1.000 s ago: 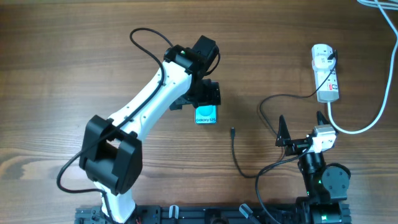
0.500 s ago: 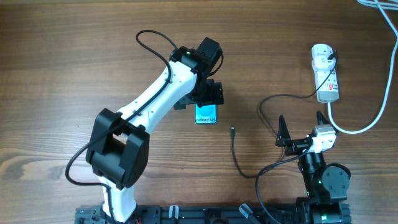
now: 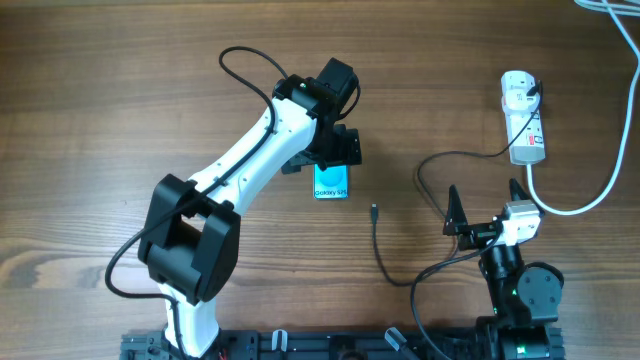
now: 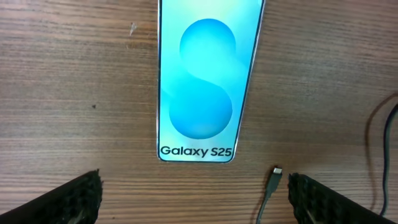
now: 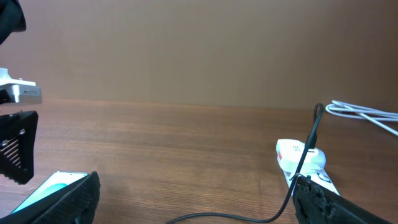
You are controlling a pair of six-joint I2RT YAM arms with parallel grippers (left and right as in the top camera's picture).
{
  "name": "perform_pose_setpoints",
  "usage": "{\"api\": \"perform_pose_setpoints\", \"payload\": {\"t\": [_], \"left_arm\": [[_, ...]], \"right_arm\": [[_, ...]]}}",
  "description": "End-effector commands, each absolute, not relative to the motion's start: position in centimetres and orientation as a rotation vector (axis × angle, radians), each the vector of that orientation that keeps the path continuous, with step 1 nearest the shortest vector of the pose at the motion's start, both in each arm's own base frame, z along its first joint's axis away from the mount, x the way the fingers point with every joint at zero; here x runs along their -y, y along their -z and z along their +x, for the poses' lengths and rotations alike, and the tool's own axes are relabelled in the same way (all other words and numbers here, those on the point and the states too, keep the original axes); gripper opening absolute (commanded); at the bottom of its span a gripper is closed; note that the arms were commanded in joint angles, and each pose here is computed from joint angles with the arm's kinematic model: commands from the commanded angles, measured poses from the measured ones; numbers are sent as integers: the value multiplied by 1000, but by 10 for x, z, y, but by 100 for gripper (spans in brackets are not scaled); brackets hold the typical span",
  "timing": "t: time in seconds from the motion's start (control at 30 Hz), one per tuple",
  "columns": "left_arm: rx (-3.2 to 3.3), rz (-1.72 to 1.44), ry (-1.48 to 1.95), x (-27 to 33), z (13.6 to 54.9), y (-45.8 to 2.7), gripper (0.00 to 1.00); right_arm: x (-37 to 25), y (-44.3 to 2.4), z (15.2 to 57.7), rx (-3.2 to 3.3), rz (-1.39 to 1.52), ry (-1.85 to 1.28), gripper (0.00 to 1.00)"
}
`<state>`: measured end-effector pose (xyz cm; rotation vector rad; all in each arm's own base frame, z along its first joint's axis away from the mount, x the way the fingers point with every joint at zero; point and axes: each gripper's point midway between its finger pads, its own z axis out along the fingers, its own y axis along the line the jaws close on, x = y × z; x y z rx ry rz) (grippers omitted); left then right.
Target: Plug charger to phone and switch on socket
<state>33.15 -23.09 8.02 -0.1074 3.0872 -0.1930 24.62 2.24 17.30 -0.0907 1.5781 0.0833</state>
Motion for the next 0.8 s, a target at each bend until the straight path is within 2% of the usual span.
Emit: {"api": "perform_pose_setpoints", "payload": {"t": [0.0, 0.77], "left_arm": [[-3073, -114, 184, 234, 336, -78, 100], [-3056, -183, 200, 236, 340, -79, 100]], "right_arm": [[-20, -174, 246, -1571, -74, -78, 100], [-20, -174, 246, -1571, -74, -78, 99]]}}
